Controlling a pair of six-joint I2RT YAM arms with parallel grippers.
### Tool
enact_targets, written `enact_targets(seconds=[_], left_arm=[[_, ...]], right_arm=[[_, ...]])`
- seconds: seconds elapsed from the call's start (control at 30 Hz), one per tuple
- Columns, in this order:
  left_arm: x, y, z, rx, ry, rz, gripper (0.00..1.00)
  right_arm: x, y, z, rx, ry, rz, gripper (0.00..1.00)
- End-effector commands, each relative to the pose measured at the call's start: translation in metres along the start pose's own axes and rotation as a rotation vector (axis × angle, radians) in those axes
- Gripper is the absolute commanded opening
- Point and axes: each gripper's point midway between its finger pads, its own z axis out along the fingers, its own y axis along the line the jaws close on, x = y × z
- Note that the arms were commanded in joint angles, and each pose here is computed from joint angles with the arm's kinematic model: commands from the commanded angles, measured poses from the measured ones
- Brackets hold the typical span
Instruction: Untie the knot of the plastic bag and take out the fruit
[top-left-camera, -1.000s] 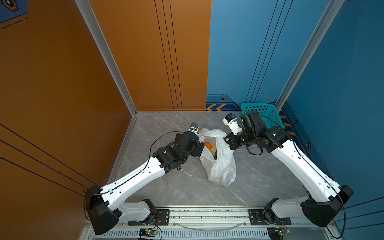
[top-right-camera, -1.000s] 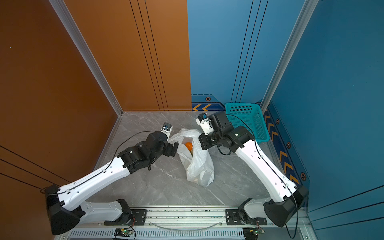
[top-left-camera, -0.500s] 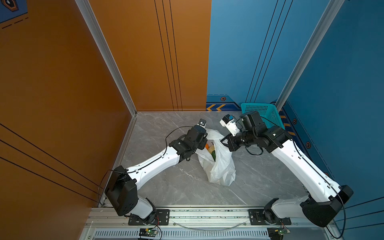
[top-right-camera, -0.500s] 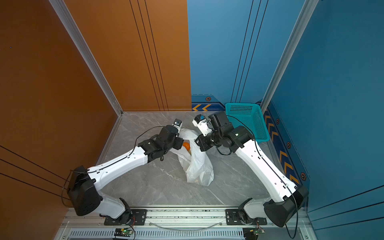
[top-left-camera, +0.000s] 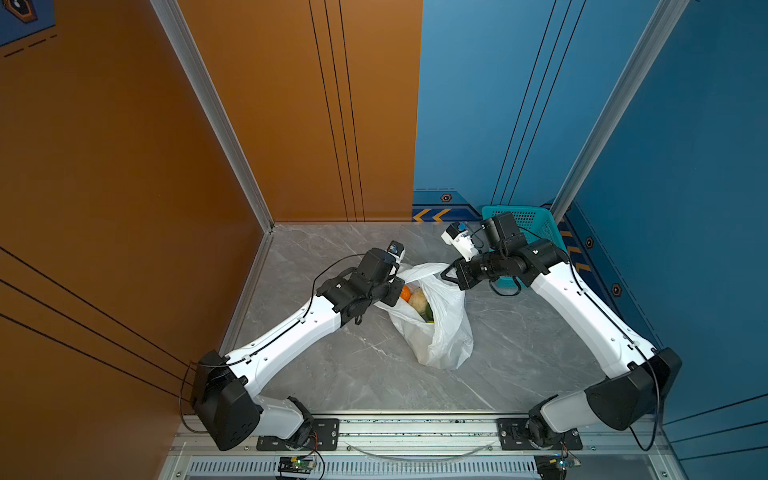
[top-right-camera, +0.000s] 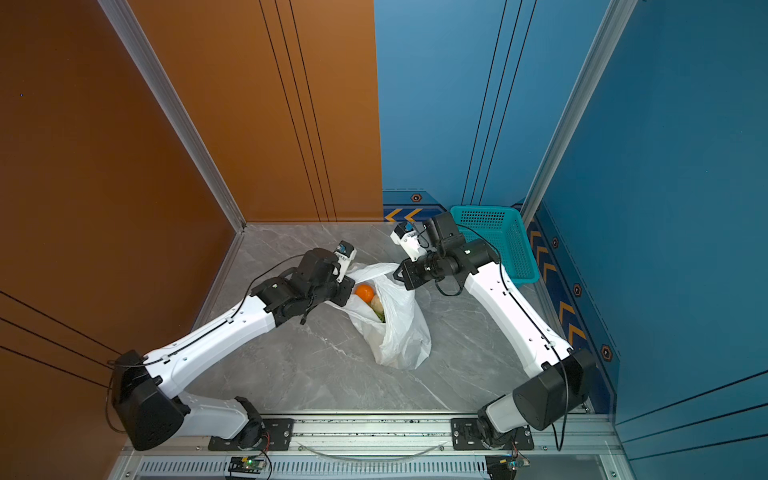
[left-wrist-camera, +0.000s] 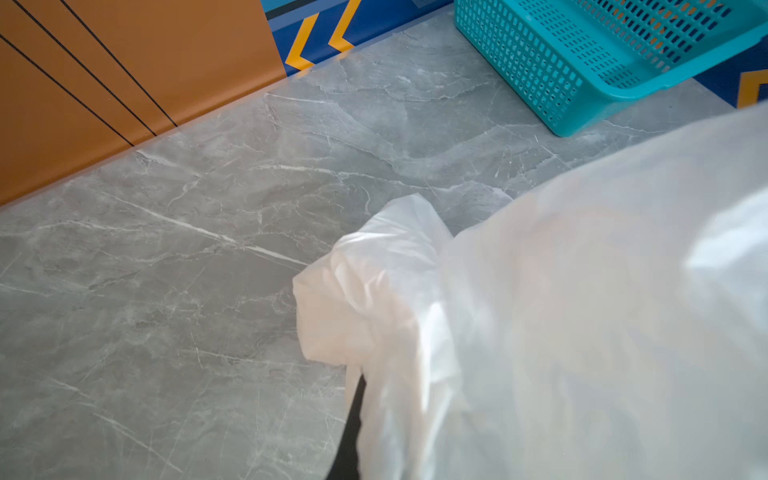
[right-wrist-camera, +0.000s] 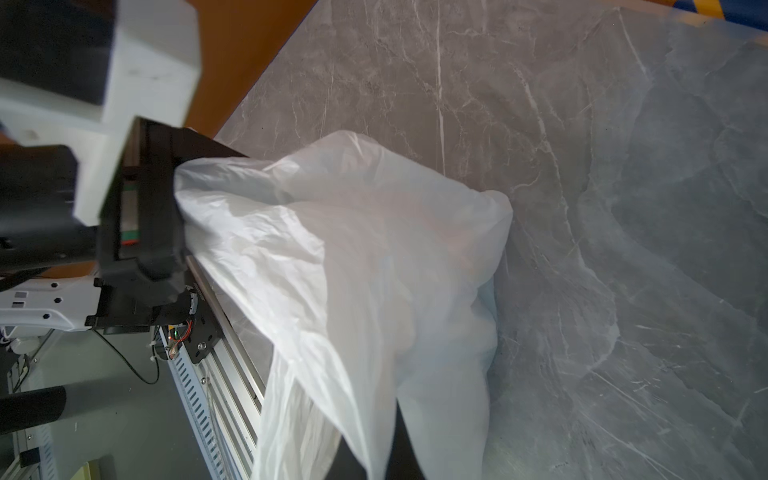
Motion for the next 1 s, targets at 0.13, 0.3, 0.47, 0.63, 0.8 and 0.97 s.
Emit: enact_targets(seconds=[0.13, 0.3, 0.47, 0.63, 0.8, 0.97], left_arm=[[0.052, -0.009, -0.049, 0.096, 0.145, -0.198, 0.0], [0.052, -0.019, -0.066, 0.157, 0.128, -0.306, 0.0], [0.046, -0.022, -0.068, 0.164, 0.12, -0.352, 0.0], [0.034, -0.028, -0.066, 0.192, 0.123, -0.361, 0.0], [0.026, -0.036, -0.067, 0.227, 0.13, -0.389, 0.0], [0.019, -0.043, -0.074, 0.258, 0.12, -0.405, 0.0]], right_arm=[[-0.043, -0.014, 0.028, 0.024, -0.033, -0.06, 0.0], [-0.053, -0.018, 0.042, 0.043, -0.002, -0.055, 0.24], [-0.048, -0.001, -0.002, 0.139, -0.033, -0.06, 0.73], [-0.036, 0.027, -0.056, 0.232, -0.122, -0.043, 0.87], [-0.007, 0.053, -0.073, 0.231, -0.111, 0.054, 0.88], [0.028, 0.079, -0.051, 0.297, -0.04, -0.12, 0.9]])
